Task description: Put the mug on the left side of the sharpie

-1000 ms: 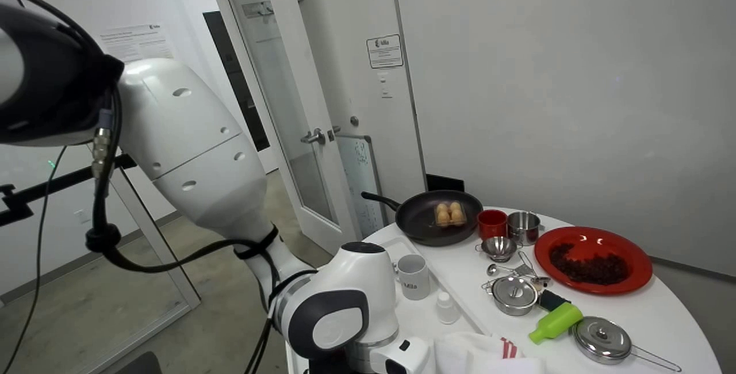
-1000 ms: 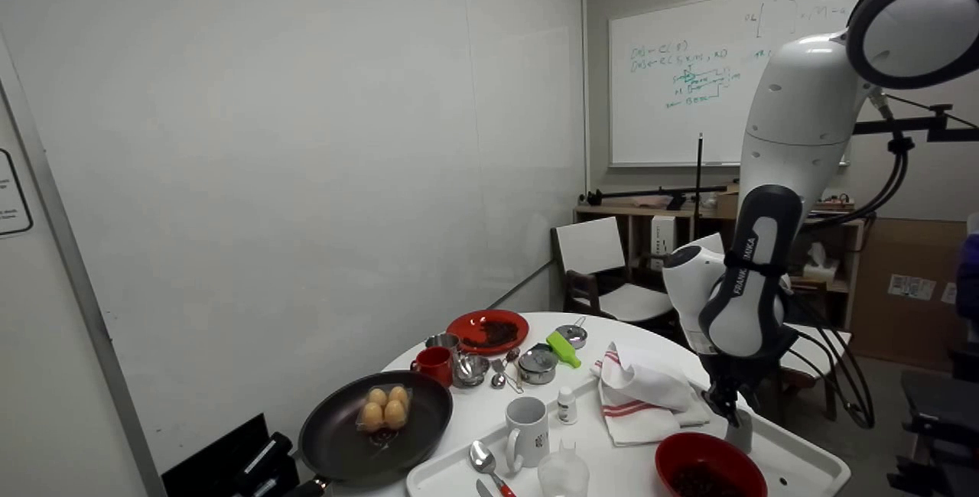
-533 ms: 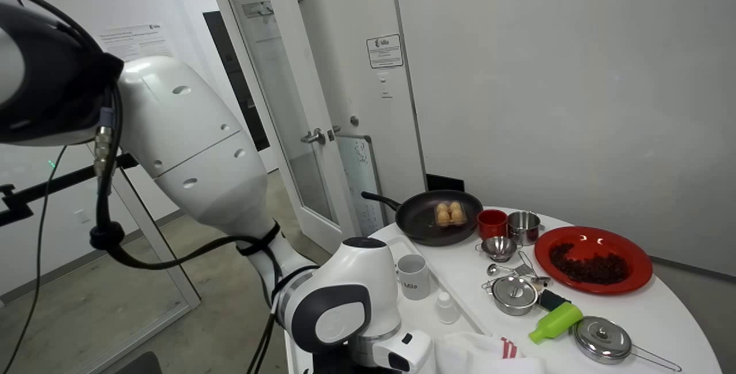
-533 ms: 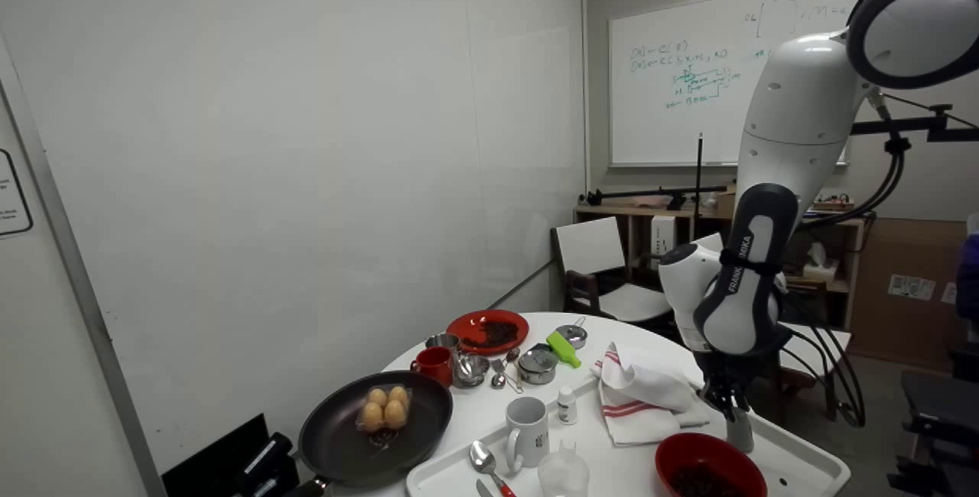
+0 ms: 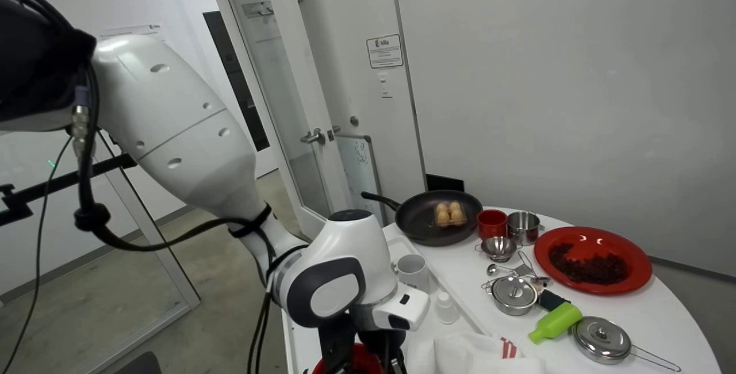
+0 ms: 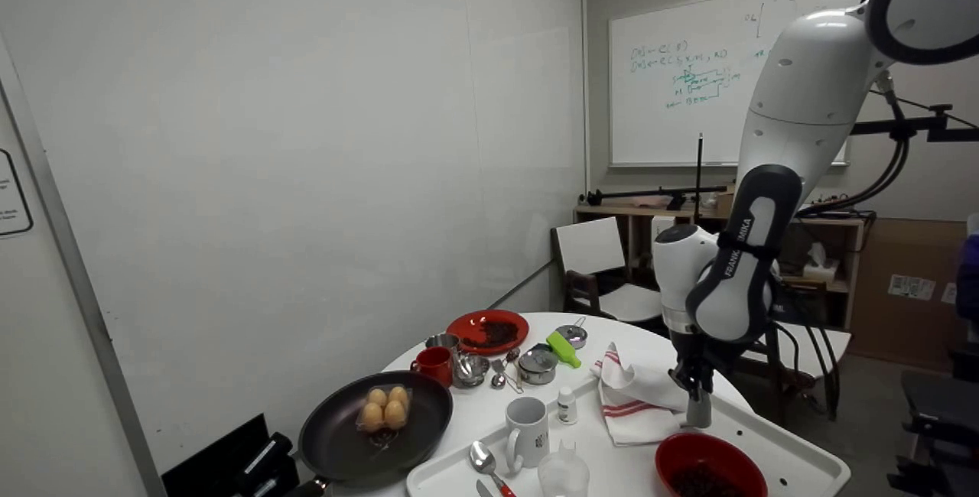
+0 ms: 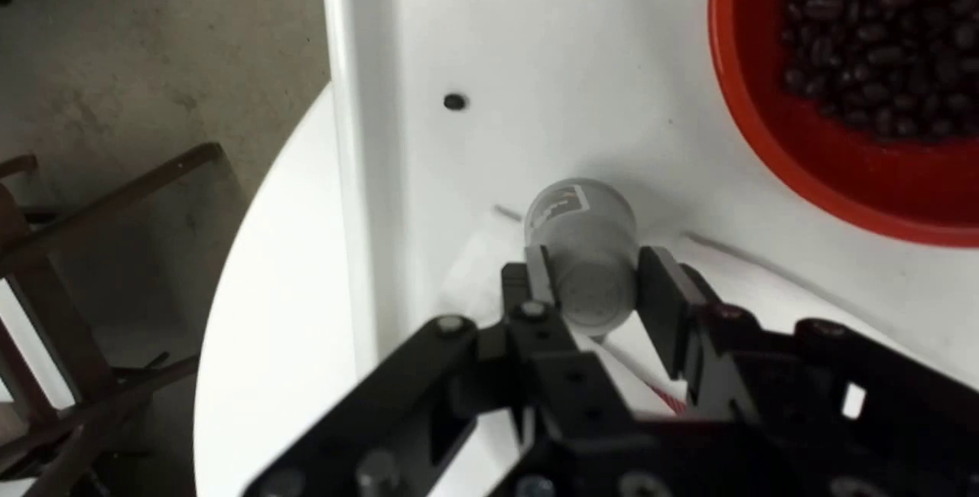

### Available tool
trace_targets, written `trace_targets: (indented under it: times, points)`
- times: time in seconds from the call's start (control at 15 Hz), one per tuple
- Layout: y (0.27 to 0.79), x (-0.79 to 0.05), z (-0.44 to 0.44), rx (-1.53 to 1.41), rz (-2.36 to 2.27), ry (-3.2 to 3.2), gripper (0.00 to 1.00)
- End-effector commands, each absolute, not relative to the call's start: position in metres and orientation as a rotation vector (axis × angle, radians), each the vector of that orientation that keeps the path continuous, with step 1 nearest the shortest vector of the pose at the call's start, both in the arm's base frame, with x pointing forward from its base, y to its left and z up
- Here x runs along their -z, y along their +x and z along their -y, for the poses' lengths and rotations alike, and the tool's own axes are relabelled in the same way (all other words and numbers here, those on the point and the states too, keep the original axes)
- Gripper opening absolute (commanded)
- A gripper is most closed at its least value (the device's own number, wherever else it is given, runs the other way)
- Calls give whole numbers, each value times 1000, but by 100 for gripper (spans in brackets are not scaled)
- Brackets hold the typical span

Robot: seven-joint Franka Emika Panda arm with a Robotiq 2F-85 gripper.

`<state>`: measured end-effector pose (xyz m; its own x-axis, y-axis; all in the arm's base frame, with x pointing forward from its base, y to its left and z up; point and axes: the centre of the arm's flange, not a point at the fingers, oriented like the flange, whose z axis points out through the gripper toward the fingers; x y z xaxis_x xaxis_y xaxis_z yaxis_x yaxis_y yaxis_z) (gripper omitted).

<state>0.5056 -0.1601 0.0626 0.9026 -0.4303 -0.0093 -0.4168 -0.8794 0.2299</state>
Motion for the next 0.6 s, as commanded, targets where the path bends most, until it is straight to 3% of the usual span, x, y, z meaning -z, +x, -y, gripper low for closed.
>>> trace_targets:
  times: [0.0, 0.53]
  points:
    - [506, -111, 142, -66, 586, 2891, 12]
    - [521, -182, 95, -204, 325, 2980, 12]
